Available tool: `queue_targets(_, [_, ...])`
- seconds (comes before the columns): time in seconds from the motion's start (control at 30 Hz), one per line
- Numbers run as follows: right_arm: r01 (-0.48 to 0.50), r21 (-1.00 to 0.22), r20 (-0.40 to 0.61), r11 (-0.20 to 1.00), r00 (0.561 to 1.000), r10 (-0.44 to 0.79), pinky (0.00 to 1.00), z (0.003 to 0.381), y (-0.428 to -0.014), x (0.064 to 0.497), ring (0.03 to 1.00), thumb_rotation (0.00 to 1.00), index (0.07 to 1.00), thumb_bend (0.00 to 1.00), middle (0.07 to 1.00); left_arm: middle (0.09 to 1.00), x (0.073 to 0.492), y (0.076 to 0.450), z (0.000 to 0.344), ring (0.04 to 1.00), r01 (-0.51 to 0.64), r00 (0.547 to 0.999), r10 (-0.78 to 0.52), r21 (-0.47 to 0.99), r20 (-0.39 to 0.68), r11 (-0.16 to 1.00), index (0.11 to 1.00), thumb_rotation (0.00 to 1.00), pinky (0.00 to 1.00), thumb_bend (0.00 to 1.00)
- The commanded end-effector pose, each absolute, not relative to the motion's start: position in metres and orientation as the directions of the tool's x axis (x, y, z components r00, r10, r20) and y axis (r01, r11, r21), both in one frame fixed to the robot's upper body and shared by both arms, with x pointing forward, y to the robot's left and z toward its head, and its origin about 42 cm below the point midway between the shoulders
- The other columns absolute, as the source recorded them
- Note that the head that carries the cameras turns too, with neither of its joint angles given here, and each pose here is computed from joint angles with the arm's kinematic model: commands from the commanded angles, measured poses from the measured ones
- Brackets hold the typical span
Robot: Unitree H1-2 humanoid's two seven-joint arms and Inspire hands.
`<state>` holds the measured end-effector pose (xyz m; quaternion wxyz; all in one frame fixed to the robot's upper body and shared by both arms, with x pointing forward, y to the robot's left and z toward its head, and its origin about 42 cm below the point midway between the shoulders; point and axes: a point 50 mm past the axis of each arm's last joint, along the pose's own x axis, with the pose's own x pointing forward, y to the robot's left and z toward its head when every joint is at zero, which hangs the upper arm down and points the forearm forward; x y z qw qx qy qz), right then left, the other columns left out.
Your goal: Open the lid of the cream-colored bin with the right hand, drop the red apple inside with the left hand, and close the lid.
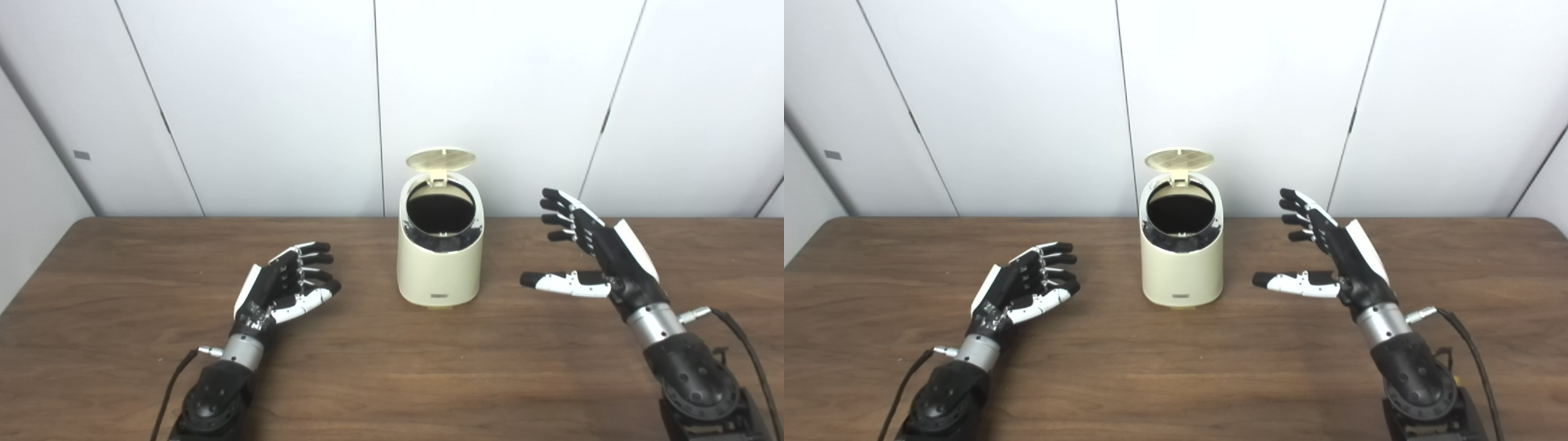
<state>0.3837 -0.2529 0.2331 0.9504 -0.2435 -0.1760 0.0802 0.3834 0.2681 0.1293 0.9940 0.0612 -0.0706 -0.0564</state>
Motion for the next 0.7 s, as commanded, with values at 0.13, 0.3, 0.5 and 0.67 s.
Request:
queue_targets(0.13, [-0.016, -0.572, 0.423, 0.82, 0.851, 0.311, 0.74, 0.304, -0.236, 0.414, 0.836, 0.43, 0.873, 0.79, 0.879, 0.711, 0.387, 0.271, 0.147, 0.621, 0.094, 0.971, -0.13, 0.177, 0.202, 0.98, 0.746, 0.07, 0.51, 0.64])
queue_targets(0.3, [-0.001, -0.625, 0.429, 0.78, 0.835, 0.344, 0.73, 0.339, -0.224, 0.423, 0.85, 0.44, 0.877, 0.75, 0.866, 0.708, 0.387, 0.271, 0.146, 0.625, 0.101, 0.971, -0.136, 0.175, 0.196, 0.979, 0.741, 0.11, 0.51, 0.65])
queue_targets(0.5, [0.066, -0.716, 0.415, 0.695, 0.84, 0.348, 0.71, 0.366, -0.213, 0.434, 0.824, 0.43, 0.871, 0.73, 0.853, 0.712, 0.387, 0.268, 0.145, 0.629, 0.104, 0.968, -0.143, 0.189, 0.205, 0.976, 0.739, 0.07, 0.52, 0.63])
queue_targets(0.67, [0.046, -0.743, 0.393, 0.668, 0.838, 0.379, 0.71, 0.381, -0.205, 0.448, 0.824, 0.5, 0.874, 0.71, 0.857, 0.712, 0.387, 0.268, 0.144, 0.632, 0.103, 0.97, -0.138, 0.177, 0.202, 0.979, 0.743, 0.05, 0.52, 0.62])
